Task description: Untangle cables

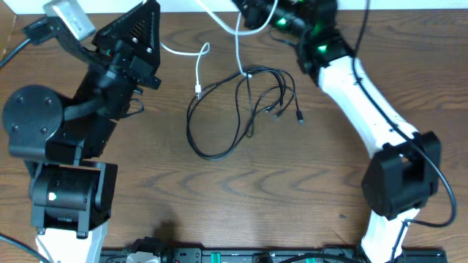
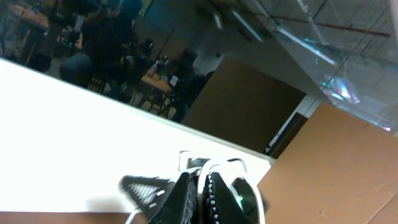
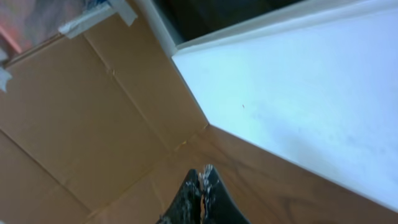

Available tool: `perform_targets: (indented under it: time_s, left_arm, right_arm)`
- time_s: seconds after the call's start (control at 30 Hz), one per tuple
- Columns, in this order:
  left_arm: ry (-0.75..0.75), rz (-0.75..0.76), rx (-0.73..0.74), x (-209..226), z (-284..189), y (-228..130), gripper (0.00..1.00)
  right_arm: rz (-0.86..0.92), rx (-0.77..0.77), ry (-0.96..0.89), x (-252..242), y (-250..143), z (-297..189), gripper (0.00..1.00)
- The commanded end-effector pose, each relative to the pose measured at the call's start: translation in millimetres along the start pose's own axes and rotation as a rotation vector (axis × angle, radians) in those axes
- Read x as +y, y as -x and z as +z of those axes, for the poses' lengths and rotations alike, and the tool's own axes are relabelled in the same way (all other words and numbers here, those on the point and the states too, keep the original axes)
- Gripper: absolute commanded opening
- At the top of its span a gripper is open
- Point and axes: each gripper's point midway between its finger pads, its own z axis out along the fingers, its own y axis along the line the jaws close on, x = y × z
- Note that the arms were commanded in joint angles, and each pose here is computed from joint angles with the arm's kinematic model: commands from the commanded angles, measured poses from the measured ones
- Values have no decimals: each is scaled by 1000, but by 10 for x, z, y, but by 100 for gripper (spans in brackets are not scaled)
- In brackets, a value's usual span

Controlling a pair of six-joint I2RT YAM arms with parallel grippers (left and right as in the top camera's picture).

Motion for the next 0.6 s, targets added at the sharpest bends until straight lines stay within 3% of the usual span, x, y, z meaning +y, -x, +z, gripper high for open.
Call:
perform_targets:
  time_s: [0.0, 0.17, 0.3, 0.47, 0.5, 0.57]
  left_arm:
    - [-2, 26, 17, 27, 69, -15, 7]
    - [18, -24, 148, 329, 453, -427, 7]
    - [-56, -50, 245, 367, 825, -826, 7]
    - [-179, -67, 310, 96, 1205, -1347, 8]
    - [-258, -77, 359, -163, 1360, -1741, 7]
    - [-293, -90, 408, -337, 1464, -2127, 7]
  right_arm:
    - [54, 24, -17, 61, 123, -162, 1]
    - [29, 238, -384, -484, -295, -644, 1]
    - [36, 304, -576, -661, -295, -1132, 1]
    - [115, 333, -736, -812, -149, -1917, 1]
    - [180, 350, -808, -922, -165, -2259, 1]
    - [262, 374, -882, -1052, -238, -2599, 1]
